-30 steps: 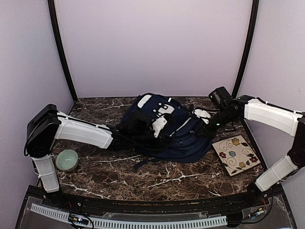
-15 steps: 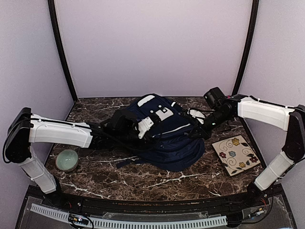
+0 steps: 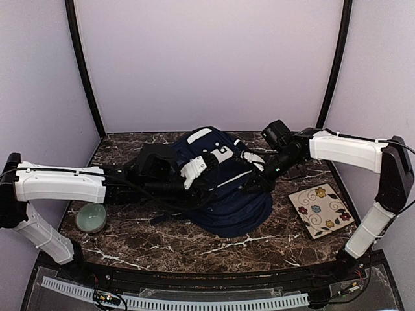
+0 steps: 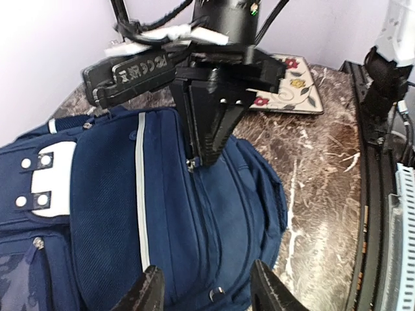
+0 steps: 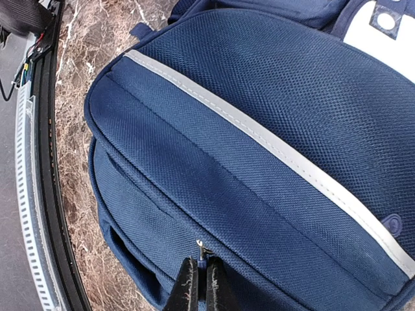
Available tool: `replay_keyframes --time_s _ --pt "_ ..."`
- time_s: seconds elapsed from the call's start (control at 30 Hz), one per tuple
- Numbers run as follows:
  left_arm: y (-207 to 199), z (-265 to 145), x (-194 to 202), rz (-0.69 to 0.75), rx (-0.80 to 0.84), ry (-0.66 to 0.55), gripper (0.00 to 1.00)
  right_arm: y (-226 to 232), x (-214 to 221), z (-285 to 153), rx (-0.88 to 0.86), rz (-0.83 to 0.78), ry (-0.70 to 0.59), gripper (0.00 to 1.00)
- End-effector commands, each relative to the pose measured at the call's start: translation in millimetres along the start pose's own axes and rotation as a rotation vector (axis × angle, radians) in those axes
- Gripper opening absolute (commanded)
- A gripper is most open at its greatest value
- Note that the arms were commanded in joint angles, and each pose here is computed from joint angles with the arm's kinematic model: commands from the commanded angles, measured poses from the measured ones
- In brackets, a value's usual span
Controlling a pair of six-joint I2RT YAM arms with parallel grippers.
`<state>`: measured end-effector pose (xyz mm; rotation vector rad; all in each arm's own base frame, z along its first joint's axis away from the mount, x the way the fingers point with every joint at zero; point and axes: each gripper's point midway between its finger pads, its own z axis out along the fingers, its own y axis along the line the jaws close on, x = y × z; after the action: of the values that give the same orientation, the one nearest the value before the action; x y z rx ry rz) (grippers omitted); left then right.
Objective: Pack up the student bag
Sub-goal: Hold the upper front pocket of the student bag.
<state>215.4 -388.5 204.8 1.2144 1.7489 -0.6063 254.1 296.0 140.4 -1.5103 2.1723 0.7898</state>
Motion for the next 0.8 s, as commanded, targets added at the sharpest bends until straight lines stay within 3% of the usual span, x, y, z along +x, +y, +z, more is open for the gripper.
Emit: replay_keyframes --time_s 0.0,0.33,0.5,0.67,0.77 --pt "1.2 40.0 -2.3 -0.020 0.018 0.008 0.47 10.1 -21.3 -1.3 -0.061 -0.023 -0.063 0.00" --pt "24.1 86.0 1.8 0.071 -0.102 0.035 0.46 12.6 -15.2 -4.4 -0.049 -0.026 -0.056 0.00" --pt "26.2 97.6 11.9 0.096 -0.111 0.073 0.32 12.6 -13.3 -4.7 -0.048 -0.025 -0.055 0.00" --pt "28.3 88.8 13.2 0.118 -0.126 0.079 0.06 2.0 -5.1 -5.0 -0.008 -0.012 -0.019 0.00" --pt "30.8 77.1 21.7 0.131 -0.147 0.098 0.00 -14.6 6.6 -7.9 0.024 0.028 0.001 0.00"
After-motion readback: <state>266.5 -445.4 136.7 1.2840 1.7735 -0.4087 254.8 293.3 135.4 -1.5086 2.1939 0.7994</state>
